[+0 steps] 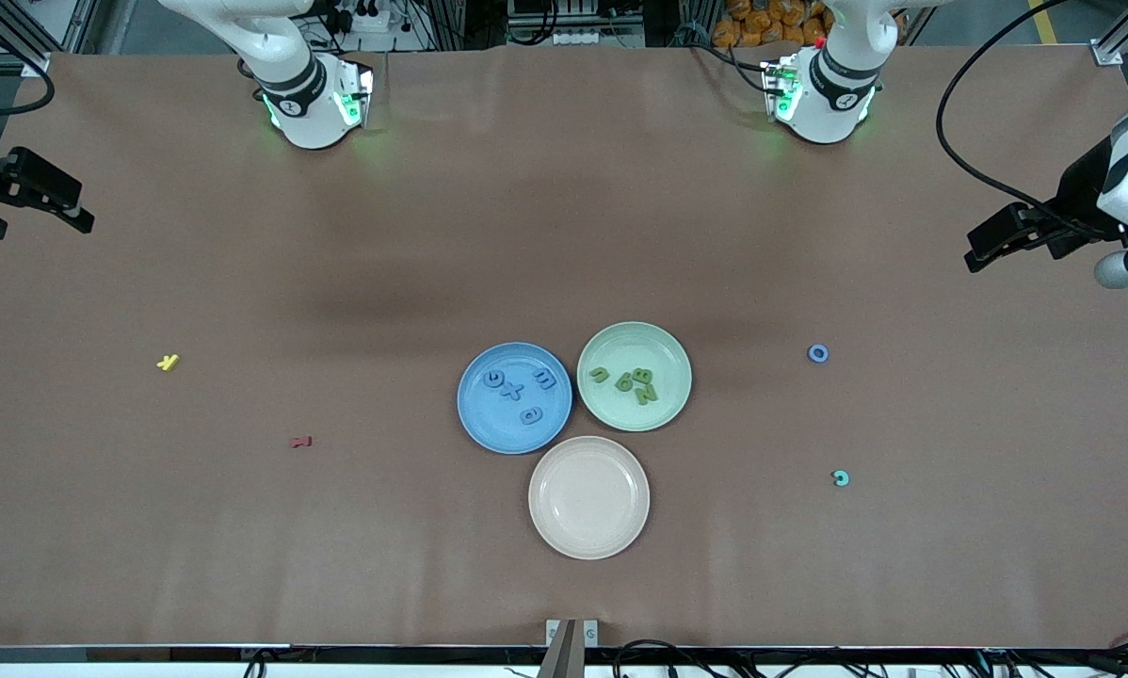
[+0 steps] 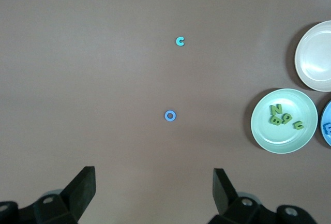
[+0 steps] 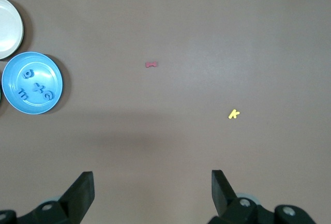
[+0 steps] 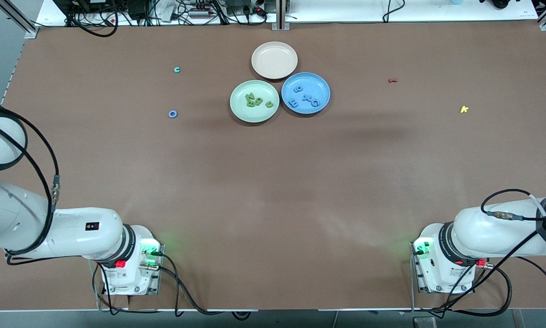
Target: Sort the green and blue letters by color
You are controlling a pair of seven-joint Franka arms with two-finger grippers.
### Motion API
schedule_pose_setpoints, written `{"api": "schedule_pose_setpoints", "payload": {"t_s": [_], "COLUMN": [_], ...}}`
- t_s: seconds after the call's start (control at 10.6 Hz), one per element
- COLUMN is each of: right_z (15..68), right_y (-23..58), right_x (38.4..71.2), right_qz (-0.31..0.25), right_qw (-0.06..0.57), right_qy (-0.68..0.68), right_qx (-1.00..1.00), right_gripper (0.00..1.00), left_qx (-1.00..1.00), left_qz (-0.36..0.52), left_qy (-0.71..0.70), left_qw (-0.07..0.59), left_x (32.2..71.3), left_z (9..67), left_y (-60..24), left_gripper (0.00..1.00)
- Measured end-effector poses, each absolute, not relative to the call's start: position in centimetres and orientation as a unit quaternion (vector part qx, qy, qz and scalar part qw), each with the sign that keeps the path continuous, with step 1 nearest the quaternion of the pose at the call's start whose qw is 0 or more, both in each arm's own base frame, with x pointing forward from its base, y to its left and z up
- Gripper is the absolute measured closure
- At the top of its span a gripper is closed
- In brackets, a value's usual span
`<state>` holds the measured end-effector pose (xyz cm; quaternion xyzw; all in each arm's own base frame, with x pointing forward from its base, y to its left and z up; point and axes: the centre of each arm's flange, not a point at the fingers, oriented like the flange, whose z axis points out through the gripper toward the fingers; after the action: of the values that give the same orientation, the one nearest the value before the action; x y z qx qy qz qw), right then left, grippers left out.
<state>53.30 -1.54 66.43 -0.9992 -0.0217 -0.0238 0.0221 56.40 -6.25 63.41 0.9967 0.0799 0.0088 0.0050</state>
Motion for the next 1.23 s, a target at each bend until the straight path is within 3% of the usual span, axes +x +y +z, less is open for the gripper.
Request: {"api": "schedule_pose_setpoints", "payload": {"t_s": [1.13, 1.23], "right_z": [65.88, 65.95], "right_y": [-1.47, -1.36], "right_x": [53.39, 53.48], "right_qz": [-0.021, -0.025], "right_qw": [0.022, 0.022], "right_qy": [-0.022, -0.023], "right_qx": [-0.999, -0.999], "right_gripper": [0.00, 0.04], "left_qx": [0.996, 0.996], "left_qz": [0.025, 0.026], "left_qy": [0.081, 0.082], "left_qw": [0.006, 0.006], "left_x": [55.95, 55.97], "left_z": [63.13, 63.15], "left_y": [-6.19, -6.17], "left_gripper": [0.00, 0.00]}}
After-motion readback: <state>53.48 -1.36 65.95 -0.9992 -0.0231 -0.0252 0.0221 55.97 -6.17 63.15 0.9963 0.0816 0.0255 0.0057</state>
